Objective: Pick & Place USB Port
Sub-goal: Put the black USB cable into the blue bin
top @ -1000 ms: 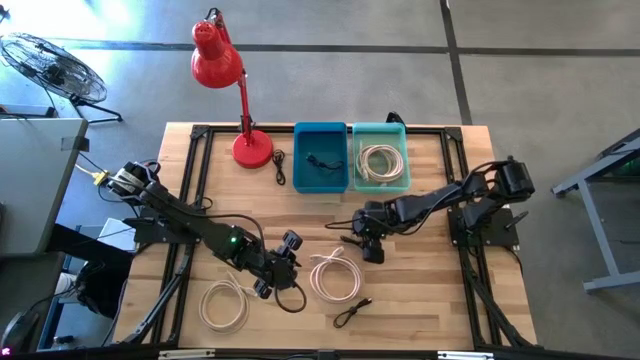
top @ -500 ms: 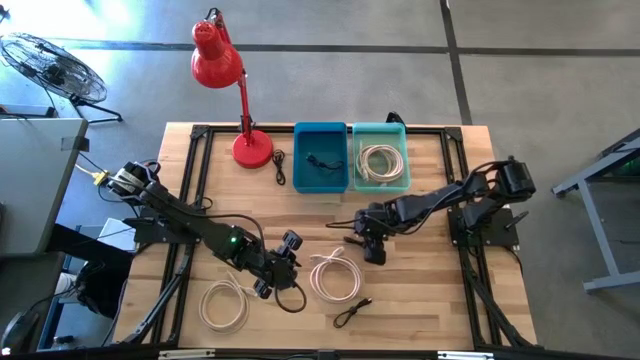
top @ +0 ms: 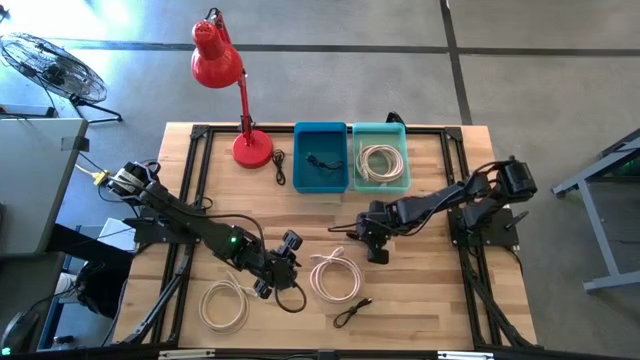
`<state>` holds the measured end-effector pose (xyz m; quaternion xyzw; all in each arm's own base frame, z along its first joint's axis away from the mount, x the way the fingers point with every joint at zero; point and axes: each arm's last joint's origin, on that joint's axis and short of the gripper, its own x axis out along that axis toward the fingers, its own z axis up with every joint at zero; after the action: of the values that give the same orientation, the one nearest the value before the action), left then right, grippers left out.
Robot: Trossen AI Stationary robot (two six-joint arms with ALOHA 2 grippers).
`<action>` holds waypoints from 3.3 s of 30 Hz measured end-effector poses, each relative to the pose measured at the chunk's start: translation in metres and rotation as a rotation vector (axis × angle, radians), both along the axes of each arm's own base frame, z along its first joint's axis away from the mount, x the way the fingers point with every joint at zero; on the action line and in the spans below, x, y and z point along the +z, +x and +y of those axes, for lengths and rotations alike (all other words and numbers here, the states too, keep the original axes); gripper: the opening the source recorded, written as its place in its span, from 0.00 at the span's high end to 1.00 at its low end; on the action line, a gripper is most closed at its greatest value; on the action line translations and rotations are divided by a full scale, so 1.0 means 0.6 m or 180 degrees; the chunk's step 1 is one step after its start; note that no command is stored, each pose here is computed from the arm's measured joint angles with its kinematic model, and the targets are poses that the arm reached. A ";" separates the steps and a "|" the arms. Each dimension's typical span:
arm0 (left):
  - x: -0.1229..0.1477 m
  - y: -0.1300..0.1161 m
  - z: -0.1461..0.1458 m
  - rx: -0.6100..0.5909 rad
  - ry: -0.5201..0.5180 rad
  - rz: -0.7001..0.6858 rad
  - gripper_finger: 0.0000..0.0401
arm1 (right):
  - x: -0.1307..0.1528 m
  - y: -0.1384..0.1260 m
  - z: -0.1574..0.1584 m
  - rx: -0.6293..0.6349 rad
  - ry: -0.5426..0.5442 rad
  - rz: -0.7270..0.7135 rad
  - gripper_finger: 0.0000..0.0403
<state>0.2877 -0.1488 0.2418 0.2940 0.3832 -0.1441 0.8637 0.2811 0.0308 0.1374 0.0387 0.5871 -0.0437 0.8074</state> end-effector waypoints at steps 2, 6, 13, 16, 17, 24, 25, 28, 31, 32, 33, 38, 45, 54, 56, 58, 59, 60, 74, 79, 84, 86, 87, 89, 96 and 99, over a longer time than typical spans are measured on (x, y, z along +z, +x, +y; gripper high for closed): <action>0.000 0.000 0.000 0.0001 0.0000 0.0000 0.78 | 0.000 0.000 0.001 0.0022 -0.0013 -0.0005 1.00; 0.000 0.000 0.000 0.0001 0.0000 0.0000 0.78 | 0.000 0.000 0.005 0.0072 -0.0062 -0.0014 1.00; 0.000 0.000 0.000 0.0001 0.0001 0.0000 0.78 | 0.000 0.002 0.010 0.0089 0.0113 -0.0057 1.00; 0.000 0.000 0.000 0.0001 0.0001 0.0000 0.78 | 0.000 0.002 0.015 0.0147 0.0202 -0.0063 1.00; 0.000 0.000 0.000 0.0001 0.0001 0.0000 0.78 | 0.000 0.002 0.017 0.0171 0.0227 -0.0062 1.00; 0.000 0.000 0.000 0.0001 0.0001 0.0000 0.78 | 0.000 0.001 0.022 0.0221 0.0524 -0.0014 1.00; 0.000 0.000 0.000 0.0002 0.0002 -0.0001 0.78 | 0.000 0.000 0.023 0.0213 0.0565 0.0000 1.00; 0.000 0.000 0.000 0.0002 0.0002 -0.0001 0.78 | 0.000 0.000 0.024 0.0176 0.0610 0.0009 1.00; 0.000 0.000 0.000 0.0002 0.0002 -0.0001 0.78 | 0.000 0.000 0.024 0.0165 0.0630 0.0016 1.00; 0.000 0.000 0.000 0.0002 0.0002 -0.0001 0.78 | 0.000 0.000 0.024 0.0138 0.0647 0.0026 1.00; 0.000 0.000 0.000 0.0002 0.0002 -0.0001 0.78 | 0.000 0.000 0.024 0.0104 0.0661 0.0036 1.00; 0.000 0.000 0.000 0.0002 0.0002 -0.0001 0.78 | 0.000 -0.001 0.024 0.0033 0.0715 0.0059 1.00; 0.000 0.000 0.000 0.0002 0.0002 -0.0001 0.78 | -0.001 -0.002 0.025 0.0047 0.0763 0.0088 0.99; 0.000 0.000 0.000 0.0002 0.0002 -0.0001 0.78 | -0.006 -0.005 0.027 0.0039 0.0787 0.0197 0.83; 0.000 0.000 0.000 0.0003 0.0002 -0.0001 0.78 | -0.016 -0.003 0.027 0.0040 0.0806 0.0255 0.79; 0.000 0.000 0.000 0.0004 0.0003 -0.0002 0.78 | -0.027 0.001 0.029 0.0047 0.0850 0.0318 0.77; 0.000 0.000 0.000 0.0004 0.0003 -0.0002 0.78 | -0.033 0.003 0.029 0.0049 0.0871 0.0341 0.77; 0.000 0.000 0.000 0.0003 0.0002 -0.0003 0.78 | -0.038 0.005 0.029 0.0053 0.0900 0.0359 0.76; 0.000 0.000 0.000 0.0008 0.0005 -0.0007 0.78 | -0.041 0.010 0.032 0.0245 0.0686 0.0203 0.96; 0.000 0.000 0.000 0.0006 0.0004 -0.0006 0.78 | -0.038 0.008 0.044 0.0339 0.0507 0.0154 0.98; 0.000 0.000 0.000 0.0007 0.0002 -0.0008 0.78 | -0.017 0.002 0.054 0.0405 0.0287 -0.0027 0.99; 0.000 0.000 0.000 0.0006 0.0002 -0.0008 0.78 | -0.001 -0.003 0.056 0.0403 0.0170 -0.0133 1.00; 0.000 0.000 0.000 0.0006 0.0001 -0.0008 0.78 | 0.008 -0.007 0.056 0.0395 0.0107 -0.0173 1.00; 0.000 0.000 0.000 0.0007 0.0003 -0.0010 0.78 | 0.032 -0.014 0.057 0.0371 -0.0010 -0.0334 1.00; 0.001 0.002 0.002 0.0116 0.0113 -0.0094 0.78 | 0.102 -0.037 0.072 0.0363 -0.0237 -0.0920 1.00; 0.002 0.003 0.004 0.0225 0.0229 -0.0167 0.78 | 0.125 -0.042 0.080 0.0438 -0.0323 -0.1203 1.00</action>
<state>0.2893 -0.1462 0.2431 0.3149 0.3755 -0.0919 0.8668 0.2559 0.0790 0.2122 -0.0347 0.4235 -0.0098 0.9052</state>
